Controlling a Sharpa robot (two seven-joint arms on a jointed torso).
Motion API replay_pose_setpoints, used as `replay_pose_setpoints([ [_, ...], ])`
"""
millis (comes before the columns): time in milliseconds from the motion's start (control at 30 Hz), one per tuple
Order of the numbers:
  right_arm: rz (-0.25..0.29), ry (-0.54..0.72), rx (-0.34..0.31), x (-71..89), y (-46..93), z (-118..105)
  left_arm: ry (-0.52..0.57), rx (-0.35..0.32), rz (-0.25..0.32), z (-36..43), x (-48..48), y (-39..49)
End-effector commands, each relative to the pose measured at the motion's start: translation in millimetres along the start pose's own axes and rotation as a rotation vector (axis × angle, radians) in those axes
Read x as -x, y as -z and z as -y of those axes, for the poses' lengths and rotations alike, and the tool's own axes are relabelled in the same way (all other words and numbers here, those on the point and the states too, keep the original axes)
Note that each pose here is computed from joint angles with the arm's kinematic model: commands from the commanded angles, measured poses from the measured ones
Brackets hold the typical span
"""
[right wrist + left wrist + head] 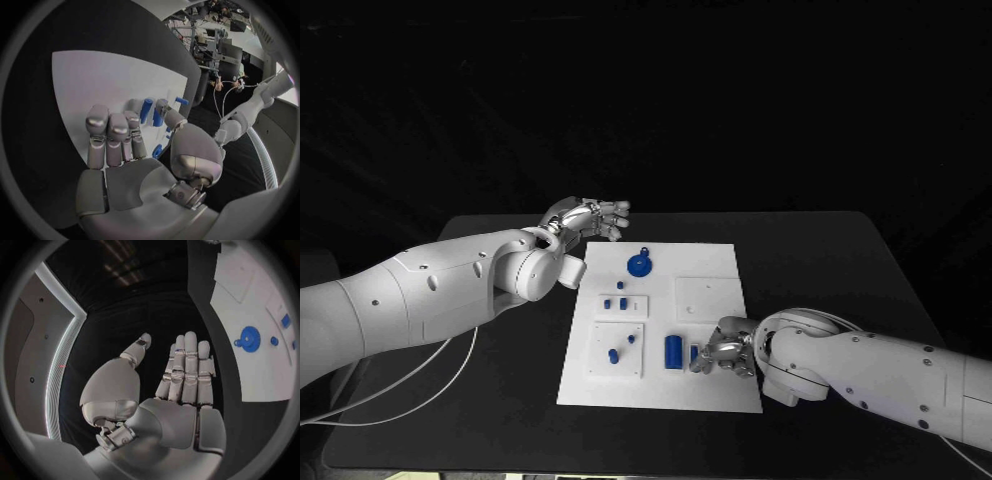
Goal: Assemble the parts on the task board
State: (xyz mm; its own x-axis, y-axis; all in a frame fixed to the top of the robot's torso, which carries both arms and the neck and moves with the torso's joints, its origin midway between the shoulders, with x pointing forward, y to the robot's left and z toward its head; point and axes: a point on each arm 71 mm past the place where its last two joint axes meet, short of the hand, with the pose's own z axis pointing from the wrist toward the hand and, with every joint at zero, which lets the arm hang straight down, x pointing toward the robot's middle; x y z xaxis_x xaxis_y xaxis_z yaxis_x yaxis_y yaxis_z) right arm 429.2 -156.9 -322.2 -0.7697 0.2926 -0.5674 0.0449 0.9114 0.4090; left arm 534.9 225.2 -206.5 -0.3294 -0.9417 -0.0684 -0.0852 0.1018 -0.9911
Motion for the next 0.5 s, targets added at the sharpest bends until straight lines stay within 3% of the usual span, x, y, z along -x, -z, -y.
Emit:
replay_pose_setpoints([
  [33,-0.047,0.017,0.011,-6.4,0.6,2.9,0.009,-0.006,-0.013,1.1,-1.6,-0.1],
  [500,-0.035,0.007,-0.002,-6.5,0.1,8.1,0.009,-0.006,-0.014,1.1,-1.7,0.0],
])
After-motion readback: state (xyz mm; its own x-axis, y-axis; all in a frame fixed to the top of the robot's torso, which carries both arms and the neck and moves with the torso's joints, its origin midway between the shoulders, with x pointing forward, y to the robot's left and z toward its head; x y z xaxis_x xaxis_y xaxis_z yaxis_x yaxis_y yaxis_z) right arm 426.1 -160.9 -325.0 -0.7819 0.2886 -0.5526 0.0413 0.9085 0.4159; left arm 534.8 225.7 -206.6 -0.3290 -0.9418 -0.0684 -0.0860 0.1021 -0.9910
